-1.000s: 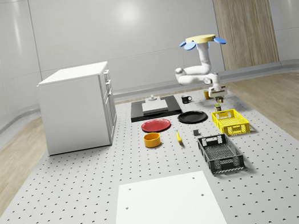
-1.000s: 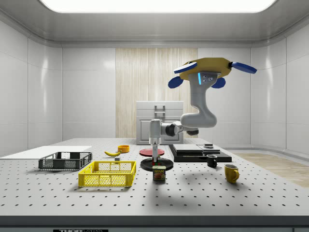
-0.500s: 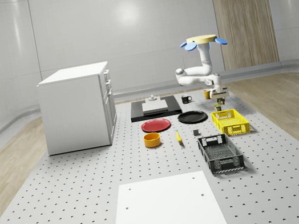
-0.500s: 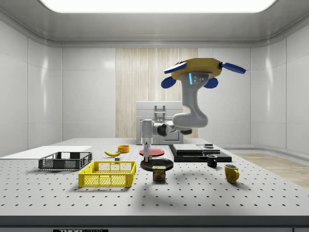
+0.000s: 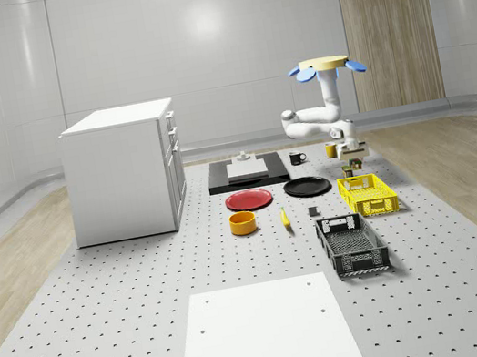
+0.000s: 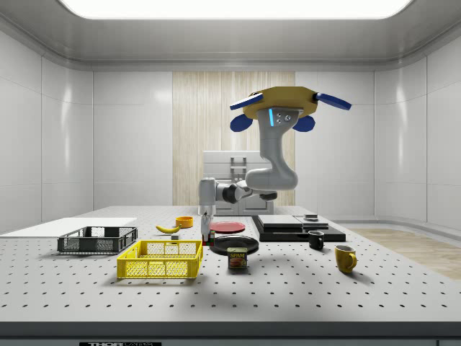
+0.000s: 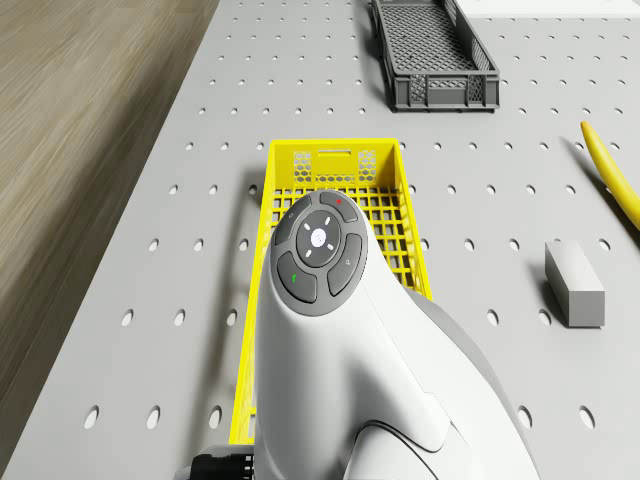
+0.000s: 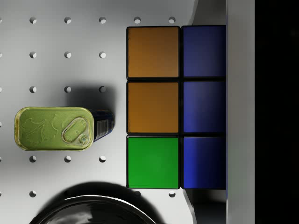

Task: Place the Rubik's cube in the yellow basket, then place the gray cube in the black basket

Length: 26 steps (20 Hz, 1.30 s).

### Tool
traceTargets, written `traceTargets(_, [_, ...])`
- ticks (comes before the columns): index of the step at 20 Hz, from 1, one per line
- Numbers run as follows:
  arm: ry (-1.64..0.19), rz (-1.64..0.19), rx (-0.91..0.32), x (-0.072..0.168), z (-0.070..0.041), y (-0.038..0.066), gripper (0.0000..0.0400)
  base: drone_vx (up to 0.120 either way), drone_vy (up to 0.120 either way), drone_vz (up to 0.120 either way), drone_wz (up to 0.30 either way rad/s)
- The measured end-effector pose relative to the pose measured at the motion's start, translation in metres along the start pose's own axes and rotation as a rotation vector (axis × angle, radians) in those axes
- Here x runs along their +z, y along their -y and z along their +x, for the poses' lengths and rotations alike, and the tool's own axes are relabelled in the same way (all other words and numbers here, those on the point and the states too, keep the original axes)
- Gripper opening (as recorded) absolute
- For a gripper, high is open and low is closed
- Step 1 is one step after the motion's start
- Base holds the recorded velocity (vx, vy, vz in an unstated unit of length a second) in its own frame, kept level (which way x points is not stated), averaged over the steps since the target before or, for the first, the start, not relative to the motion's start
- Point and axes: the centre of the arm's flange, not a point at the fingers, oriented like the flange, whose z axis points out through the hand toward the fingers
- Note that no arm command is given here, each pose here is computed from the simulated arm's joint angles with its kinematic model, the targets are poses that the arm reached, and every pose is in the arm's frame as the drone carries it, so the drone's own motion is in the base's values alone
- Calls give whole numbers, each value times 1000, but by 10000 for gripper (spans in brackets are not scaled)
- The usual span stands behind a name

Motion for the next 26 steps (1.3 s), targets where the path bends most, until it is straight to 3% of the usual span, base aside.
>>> traceTargets(12, [0, 0, 0, 0, 0, 0, 325, 120, 0, 0, 0])
traceTargets(19, [0, 0, 0, 0, 0, 0, 325, 120, -109, 0, 0])
traceTargets(26, [0, 0, 0, 0, 0, 0, 325, 86, -6, 0, 0])
